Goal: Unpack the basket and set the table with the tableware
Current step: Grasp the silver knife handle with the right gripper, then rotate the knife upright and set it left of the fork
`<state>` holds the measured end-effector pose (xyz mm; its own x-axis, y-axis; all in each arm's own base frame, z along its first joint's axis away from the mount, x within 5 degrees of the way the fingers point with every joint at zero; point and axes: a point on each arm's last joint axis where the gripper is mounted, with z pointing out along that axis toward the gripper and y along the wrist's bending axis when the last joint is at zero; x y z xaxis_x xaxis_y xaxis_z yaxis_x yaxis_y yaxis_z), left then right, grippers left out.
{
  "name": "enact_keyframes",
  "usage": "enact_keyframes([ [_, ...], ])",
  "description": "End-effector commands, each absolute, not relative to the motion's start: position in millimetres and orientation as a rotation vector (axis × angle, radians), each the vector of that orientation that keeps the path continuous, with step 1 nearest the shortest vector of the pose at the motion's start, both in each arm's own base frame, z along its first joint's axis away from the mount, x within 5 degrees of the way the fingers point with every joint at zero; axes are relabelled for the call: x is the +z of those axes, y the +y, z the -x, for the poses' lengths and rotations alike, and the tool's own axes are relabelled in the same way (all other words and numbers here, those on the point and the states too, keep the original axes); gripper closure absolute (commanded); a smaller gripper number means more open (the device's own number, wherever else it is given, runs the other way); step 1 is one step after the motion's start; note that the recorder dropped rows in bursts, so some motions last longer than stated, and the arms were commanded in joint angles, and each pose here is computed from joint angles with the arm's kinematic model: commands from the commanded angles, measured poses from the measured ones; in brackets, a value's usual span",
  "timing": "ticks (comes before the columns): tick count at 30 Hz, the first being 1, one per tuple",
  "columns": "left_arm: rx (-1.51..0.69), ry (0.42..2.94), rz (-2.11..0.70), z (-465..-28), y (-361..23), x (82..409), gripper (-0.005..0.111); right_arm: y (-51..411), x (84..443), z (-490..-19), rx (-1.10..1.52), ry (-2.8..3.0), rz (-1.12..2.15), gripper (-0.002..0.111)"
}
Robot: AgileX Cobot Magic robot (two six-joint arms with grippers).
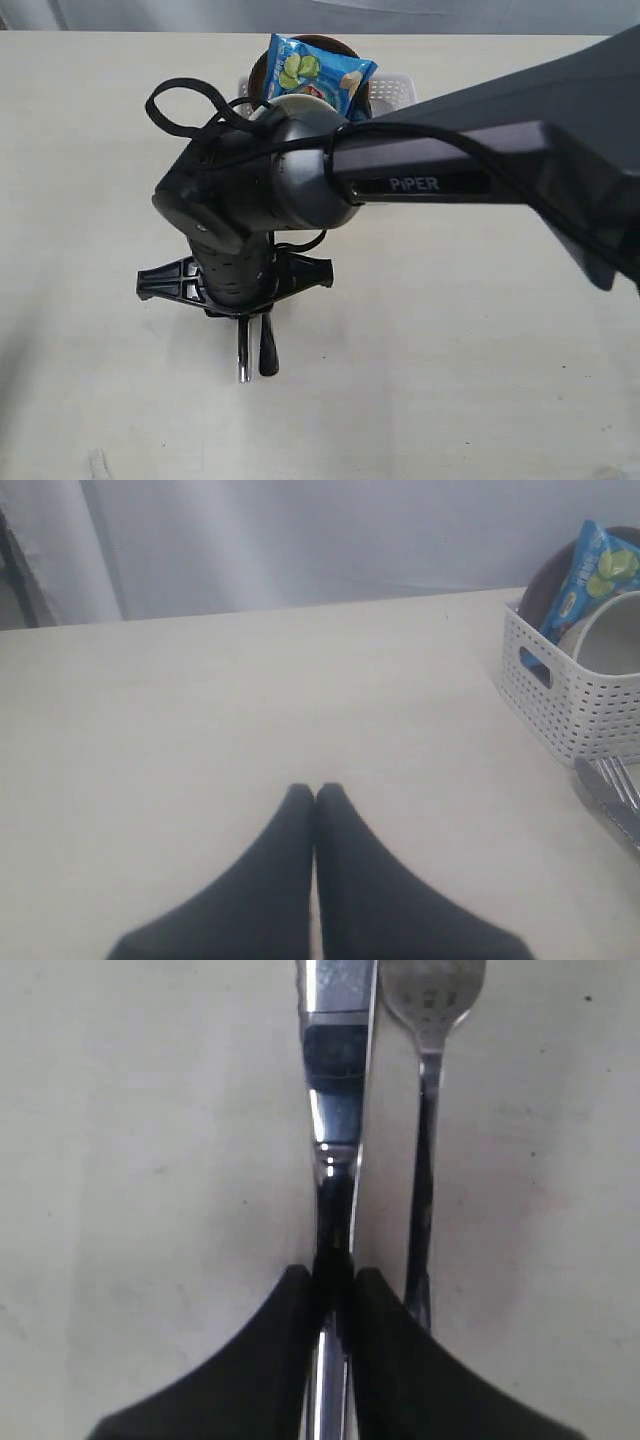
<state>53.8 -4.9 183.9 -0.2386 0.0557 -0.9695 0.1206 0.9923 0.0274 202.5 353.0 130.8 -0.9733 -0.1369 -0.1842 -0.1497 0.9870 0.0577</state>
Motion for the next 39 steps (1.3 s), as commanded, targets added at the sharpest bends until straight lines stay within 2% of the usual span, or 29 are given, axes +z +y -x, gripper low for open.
enact_keyframes([
  [1,-0.062,1.804,-0.126,-54,-5,184,0.107,354,131,-207,0.133,2.921,0.235,0.108],
  [25,-0.070,1.805,-0.121,-54,-5,184,0.107,355,122,-205,0.128,2.956,0.236,0.108],
  [27,-0.070,1.805,-0.121,-54,-5,184,0.107,355,122,-205,0.133,2.960,0.230,0.098],
  [28,-0.070,1.805,-0.121,-54,-5,184,0.107,355,122,-205,0.135,2.962,0.228,0.086],
  [30,-0.070,1.805,-0.121,-54,-5,184,0.107,356,124,-204,0.146,2.964,0.263,0.068],
  [31,-0.070,1.805,-0.121,-54,-5,184,0.107,356,127,-204,0.152,2.957,0.287,0.065],
  [39,-0.070,1.805,-0.121,-54,-5,184,0.107,346,181,-217,0.251,2.856,0.396,0.064],
])
